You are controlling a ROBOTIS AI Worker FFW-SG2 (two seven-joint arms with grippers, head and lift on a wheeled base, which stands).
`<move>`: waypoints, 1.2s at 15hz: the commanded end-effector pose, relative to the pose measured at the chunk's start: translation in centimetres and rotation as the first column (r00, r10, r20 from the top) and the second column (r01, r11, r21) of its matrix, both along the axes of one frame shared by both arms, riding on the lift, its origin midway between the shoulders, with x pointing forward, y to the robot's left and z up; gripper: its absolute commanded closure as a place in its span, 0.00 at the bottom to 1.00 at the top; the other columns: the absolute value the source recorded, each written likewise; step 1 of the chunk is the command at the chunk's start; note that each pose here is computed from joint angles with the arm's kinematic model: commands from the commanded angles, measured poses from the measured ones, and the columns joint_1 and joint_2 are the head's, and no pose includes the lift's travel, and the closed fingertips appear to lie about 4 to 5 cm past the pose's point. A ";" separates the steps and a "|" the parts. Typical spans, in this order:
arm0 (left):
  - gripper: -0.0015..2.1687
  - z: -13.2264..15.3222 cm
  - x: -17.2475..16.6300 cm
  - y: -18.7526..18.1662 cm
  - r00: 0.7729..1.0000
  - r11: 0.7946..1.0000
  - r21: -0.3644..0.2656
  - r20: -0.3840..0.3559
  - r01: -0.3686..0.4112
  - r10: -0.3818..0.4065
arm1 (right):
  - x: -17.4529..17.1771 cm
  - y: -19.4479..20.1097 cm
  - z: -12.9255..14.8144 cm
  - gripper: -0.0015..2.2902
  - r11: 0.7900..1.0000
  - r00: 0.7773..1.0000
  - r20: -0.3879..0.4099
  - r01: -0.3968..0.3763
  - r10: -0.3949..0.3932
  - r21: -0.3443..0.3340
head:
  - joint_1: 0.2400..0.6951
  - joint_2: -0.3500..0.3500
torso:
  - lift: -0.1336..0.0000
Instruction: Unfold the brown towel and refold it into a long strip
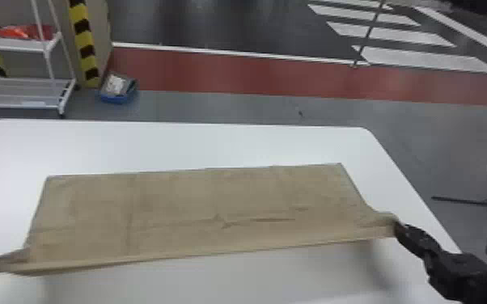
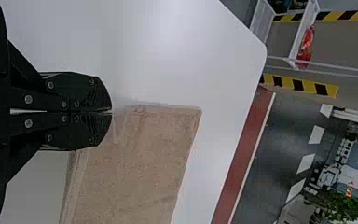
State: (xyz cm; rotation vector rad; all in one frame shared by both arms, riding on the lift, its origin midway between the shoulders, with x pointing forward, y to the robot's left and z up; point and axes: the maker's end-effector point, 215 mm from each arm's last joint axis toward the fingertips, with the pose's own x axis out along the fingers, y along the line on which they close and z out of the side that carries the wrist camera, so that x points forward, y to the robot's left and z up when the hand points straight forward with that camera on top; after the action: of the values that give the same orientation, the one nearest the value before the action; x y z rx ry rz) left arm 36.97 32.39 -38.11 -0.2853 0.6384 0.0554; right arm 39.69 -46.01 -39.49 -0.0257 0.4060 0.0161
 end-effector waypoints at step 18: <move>0.78 1.2 21.0 3.0 0.998 0.994 0.091 0.039 -0.055 0.052 | 20.2 7.1 0.7 0.52 0.993 0.974 -0.222 -0.020 0.046 0.116 | 1.00 0.46 | 0.08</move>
State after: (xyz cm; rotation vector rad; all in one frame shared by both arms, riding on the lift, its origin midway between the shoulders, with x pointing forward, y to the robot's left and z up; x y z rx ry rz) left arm 57.40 35.11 -37.23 -0.2167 0.5973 0.1224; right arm 59.90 -38.48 -38.68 0.0751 0.6322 0.0789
